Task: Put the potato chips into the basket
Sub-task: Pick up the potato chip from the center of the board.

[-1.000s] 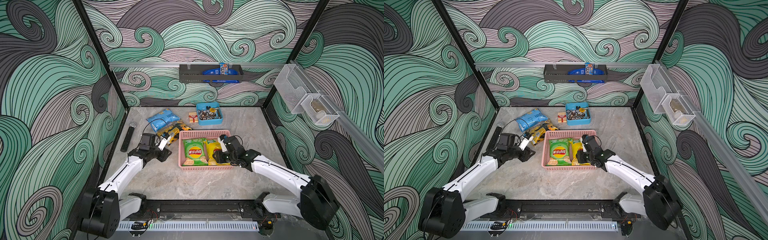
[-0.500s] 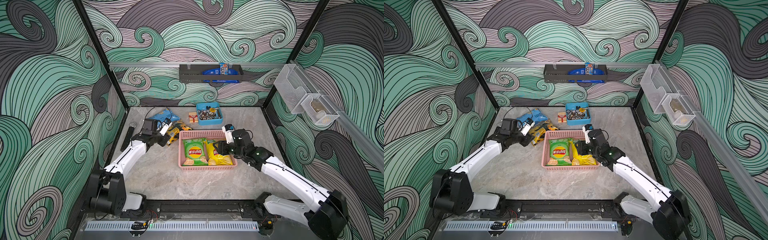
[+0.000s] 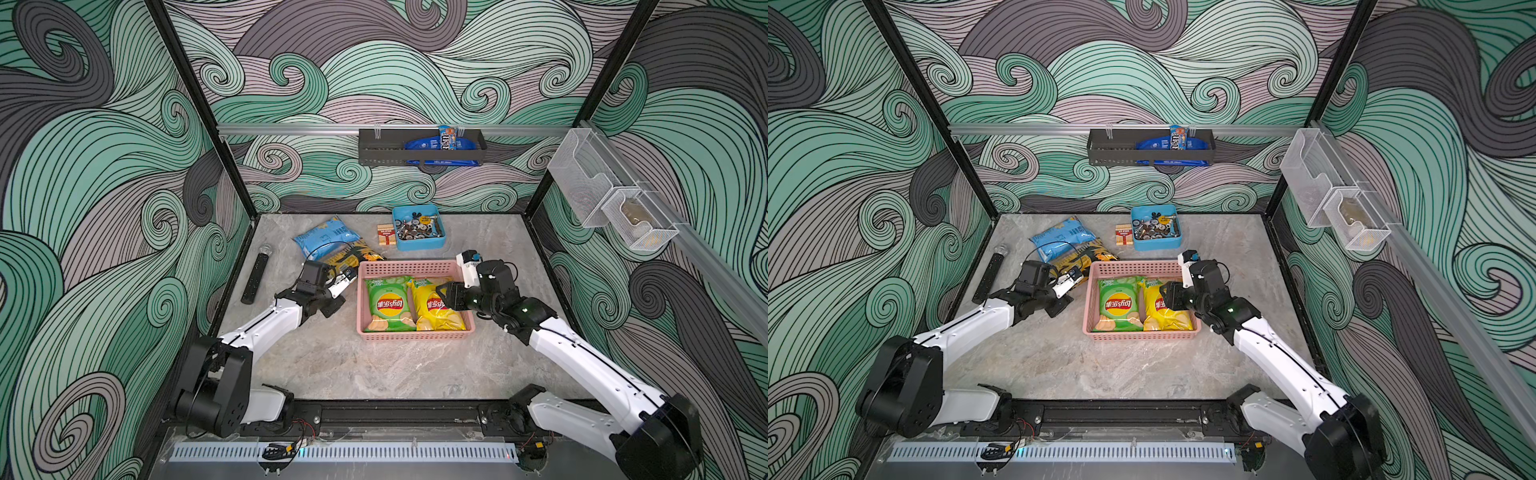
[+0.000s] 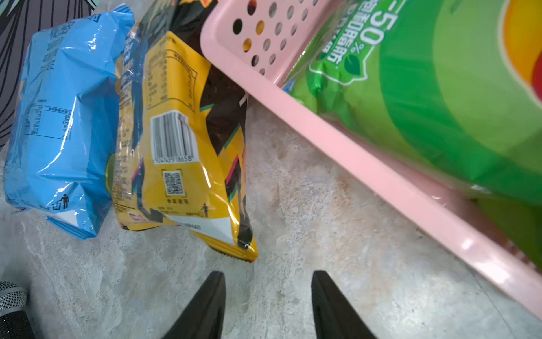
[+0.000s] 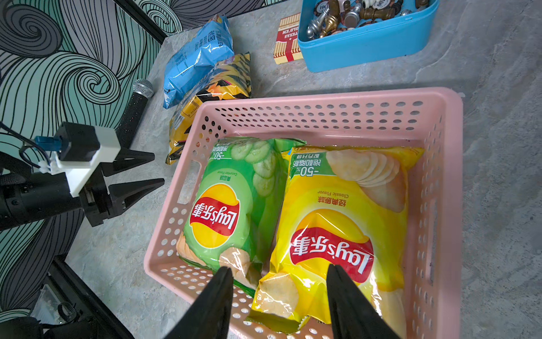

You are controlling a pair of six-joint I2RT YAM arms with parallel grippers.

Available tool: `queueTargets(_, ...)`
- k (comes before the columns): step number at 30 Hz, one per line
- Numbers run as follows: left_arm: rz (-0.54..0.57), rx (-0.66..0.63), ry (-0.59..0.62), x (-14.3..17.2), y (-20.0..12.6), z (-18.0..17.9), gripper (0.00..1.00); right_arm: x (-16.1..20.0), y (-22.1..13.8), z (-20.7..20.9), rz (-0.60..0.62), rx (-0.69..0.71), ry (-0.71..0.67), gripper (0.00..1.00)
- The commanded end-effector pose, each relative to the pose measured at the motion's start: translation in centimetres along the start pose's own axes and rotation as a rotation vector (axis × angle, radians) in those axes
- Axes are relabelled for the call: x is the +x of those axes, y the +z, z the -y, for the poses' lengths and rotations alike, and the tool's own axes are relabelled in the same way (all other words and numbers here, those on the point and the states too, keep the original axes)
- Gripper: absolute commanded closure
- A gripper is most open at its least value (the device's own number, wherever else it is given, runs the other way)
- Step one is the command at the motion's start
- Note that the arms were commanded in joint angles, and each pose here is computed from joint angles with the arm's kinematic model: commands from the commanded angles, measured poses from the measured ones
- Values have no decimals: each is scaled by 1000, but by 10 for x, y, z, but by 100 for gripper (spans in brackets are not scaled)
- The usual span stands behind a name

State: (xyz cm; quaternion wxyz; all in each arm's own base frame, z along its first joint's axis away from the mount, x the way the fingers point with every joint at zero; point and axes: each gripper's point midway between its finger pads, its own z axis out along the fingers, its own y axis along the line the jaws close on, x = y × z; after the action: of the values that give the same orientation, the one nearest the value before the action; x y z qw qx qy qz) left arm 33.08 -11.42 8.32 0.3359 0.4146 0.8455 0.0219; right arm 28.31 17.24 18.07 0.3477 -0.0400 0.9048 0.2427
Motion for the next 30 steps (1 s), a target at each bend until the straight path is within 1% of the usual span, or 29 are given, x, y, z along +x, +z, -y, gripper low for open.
queueTargets(1, 45, -95, 23, -18, 4, -18, 49, 1, -4, -2, 2, -18, 3, 45)
queueTargets(5, -28, -151, -25, -10, 21, -26, 50, 0, -4, -2, 3, -20, 5, 45)
queueTargets(7, -35, -177, -35, -6, 27, -29, 50, 2, -3, -1, -1, -18, 6, 45)
queueTargets(10, -37, -167, -28, -2, 35, -25, 51, 4, -2, 2, -5, -7, 9, 45)
queueTargets(12, -45, -159, -33, 1, 38, -23, 53, 6, -2, 4, -7, -4, 14, 45)
queueTargets(14, -46, -170, -45, 0, 39, -25, 61, 7, -2, 4, -7, -5, 17, 45)
queueTargets(16, -38, -201, -65, -3, 36, -32, 72, 7, -2, 4, -5, -6, 19, 45)
queueTargets(19, -33, -224, -81, -8, 29, -39, 95, 6, -3, 4, -2, -7, 22, 45)
queueTargets(20, -25, -225, -85, -12, 26, -40, 100, 5, -3, 3, 0, -7, 24, 45)
queueTargets(23, -12, -183, -83, -20, 19, -37, 100, 4, -4, 3, 2, -8, 24, 45)
queueTargets(26, -26, -140, -88, -27, 11, -35, 100, 2, -5, 1, 7, -13, 27, 45)
queueTargets(30, -8, -92, -136, -47, -13, -45, 100, 0, -5, -1, 9, -16, 28, 45)
